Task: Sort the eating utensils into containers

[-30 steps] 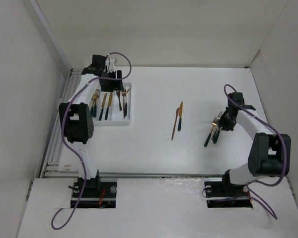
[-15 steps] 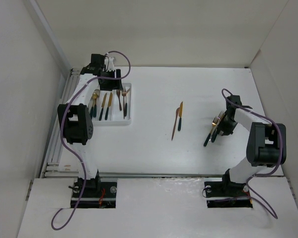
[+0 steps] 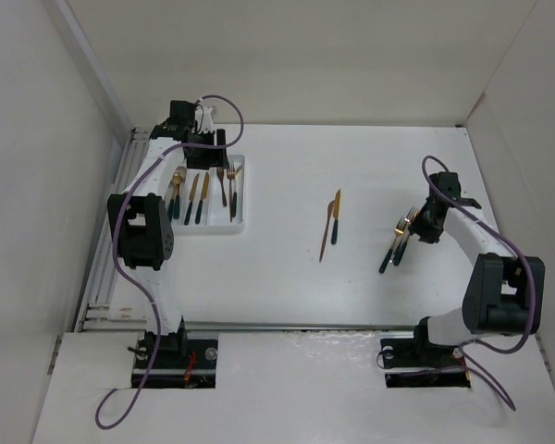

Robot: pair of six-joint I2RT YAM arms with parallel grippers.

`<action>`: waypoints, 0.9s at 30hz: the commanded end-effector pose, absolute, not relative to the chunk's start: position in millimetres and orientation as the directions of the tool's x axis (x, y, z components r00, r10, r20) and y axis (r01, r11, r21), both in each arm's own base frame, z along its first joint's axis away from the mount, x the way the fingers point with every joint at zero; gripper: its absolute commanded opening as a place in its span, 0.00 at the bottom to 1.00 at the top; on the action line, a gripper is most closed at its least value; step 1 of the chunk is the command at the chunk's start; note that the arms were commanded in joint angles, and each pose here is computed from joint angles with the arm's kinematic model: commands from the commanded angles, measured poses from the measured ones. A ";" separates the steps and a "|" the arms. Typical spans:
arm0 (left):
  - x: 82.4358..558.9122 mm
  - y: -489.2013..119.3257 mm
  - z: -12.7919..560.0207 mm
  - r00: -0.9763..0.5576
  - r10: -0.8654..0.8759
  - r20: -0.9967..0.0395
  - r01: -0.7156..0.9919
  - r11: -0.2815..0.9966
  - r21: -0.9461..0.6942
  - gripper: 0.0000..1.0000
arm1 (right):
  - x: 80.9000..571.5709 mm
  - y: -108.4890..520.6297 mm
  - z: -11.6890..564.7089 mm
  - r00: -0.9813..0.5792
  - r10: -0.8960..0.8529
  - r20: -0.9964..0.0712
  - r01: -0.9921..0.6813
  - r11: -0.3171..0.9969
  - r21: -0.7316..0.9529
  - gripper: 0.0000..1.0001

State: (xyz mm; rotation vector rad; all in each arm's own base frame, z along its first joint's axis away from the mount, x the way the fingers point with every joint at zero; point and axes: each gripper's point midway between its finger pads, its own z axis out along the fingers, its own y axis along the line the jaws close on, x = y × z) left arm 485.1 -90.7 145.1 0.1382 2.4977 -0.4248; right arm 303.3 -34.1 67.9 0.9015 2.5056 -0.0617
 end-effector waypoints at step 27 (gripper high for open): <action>478.0 -89.6 164.4 -0.796 0.011 -0.605 0.212 0.942 -0.262 0.63 | 300.4 -37.7 22.1 -0.732 0.588 -0.343 0.620 0.784 0.022 0.00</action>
